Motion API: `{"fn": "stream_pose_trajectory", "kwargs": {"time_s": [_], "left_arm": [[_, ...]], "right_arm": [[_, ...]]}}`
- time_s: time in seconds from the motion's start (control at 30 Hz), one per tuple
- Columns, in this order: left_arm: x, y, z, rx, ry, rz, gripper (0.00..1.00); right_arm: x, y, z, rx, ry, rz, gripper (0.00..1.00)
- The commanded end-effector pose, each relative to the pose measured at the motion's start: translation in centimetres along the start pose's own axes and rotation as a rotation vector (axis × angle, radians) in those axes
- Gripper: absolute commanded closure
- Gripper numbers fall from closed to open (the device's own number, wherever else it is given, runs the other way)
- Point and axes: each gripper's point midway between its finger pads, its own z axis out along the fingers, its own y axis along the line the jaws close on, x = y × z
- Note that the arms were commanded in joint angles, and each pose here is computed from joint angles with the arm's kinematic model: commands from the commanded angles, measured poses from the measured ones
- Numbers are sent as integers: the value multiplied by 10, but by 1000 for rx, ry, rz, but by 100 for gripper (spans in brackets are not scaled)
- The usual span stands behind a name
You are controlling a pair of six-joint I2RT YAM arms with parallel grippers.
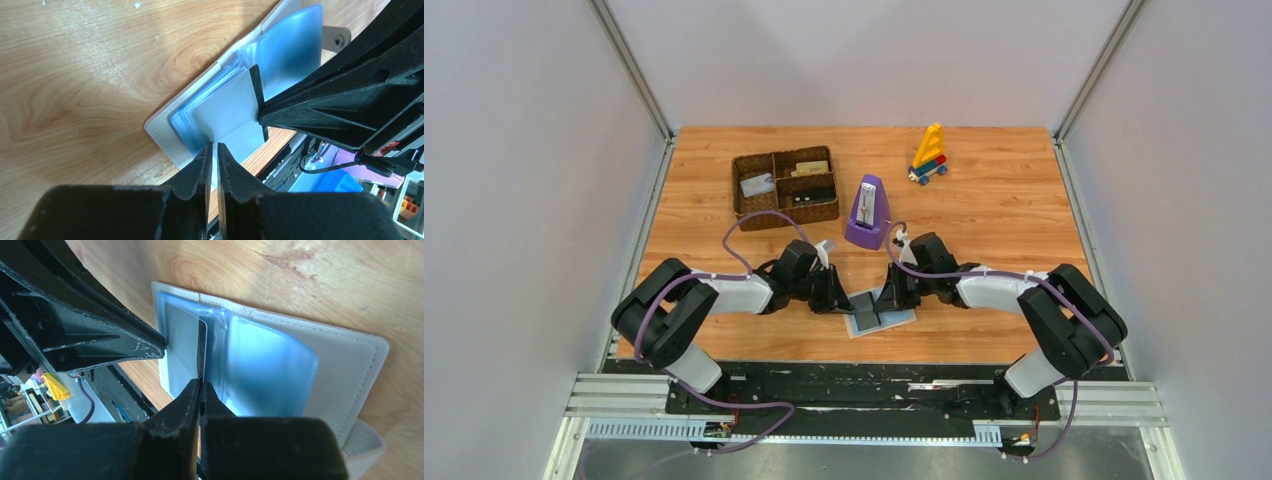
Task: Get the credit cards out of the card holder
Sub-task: Remove the credit card from the card holder.
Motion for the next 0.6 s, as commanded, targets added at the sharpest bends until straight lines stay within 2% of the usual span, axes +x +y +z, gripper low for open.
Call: {"fn": "stream_pose_trajectory", "kwargs": {"time_s": [0.0,0.57], "left_arm": [[5,26,0,-116,12,24,83],[5,33,-2,-164,26,48,83]], "right_arm": [[-9,7,-6,-53,-38,-10,100],[-17,2,-25,-19,-79,-22,100]]}}
